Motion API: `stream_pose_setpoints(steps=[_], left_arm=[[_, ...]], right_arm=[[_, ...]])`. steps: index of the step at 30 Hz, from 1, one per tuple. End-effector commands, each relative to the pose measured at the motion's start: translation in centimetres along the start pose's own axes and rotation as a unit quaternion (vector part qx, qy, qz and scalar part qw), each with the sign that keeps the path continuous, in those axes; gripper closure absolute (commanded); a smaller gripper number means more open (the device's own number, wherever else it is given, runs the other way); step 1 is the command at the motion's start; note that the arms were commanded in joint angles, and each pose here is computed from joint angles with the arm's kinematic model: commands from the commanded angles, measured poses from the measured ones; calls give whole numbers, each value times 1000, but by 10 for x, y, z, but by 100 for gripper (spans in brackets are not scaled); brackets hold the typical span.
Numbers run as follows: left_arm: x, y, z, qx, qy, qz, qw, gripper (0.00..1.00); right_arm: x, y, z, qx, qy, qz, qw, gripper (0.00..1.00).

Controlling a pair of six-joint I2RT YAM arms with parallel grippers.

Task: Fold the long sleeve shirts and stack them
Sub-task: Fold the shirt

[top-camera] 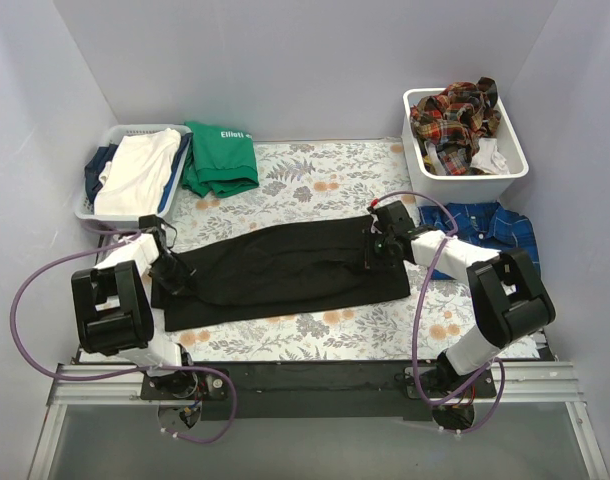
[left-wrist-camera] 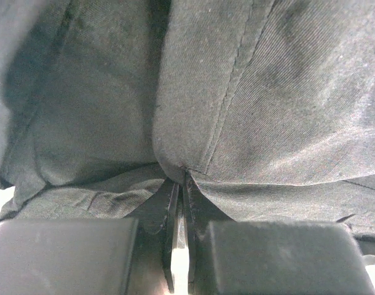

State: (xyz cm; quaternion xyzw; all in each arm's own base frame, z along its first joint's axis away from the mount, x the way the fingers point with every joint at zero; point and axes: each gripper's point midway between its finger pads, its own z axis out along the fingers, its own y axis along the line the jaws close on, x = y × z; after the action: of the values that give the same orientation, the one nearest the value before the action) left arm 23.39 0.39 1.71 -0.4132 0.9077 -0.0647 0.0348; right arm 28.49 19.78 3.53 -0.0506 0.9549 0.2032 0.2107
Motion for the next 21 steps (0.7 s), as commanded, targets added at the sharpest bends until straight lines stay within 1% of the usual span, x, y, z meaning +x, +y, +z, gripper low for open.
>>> stream_pose_setpoints(steps=[1,4,6,10,11,13,14,16,17,18,20,21], left_arm=[[31,15,-2,-9,41,-15,999,99],[40,10,-14,6,56,-25,998,99],[42,10,-18,7,52,-29,998,99],[59,23,-13,-5,70,-35,997,99],[59,23,-15,-3,65,-34,997,99],[53,23,-19,-3,49,-31,998,99],[41,16,-27,4,30,-26,999,99],[29,13,-38,1,9,-7,1000,99],[17,5,-48,8,-9,0,1000,98],[11,4,-51,3,-14,15,1000,94],[1,1,-57,-1,-26,19,999,90],[0,0,-55,0,-26,25,999,87]], right_arm=[[25,-11,-7,25,53,7,998,99],[41,-22,-14,49,76,32,995,99],[48,-26,-19,60,86,45,993,99],[46,-36,-32,88,73,59,992,99],[43,-39,-34,95,64,60,992,99],[27,-34,-43,91,32,51,994,99],[18,-31,-47,88,18,46,995,99],[-12,-22,-62,84,-32,35,995,99],[-26,-18,-68,80,-55,25,995,99],[-44,-10,-77,72,-80,20,994,99],[-66,2,-86,54,-112,1,992,99],[-83,11,-95,45,-132,-4,990,99]])
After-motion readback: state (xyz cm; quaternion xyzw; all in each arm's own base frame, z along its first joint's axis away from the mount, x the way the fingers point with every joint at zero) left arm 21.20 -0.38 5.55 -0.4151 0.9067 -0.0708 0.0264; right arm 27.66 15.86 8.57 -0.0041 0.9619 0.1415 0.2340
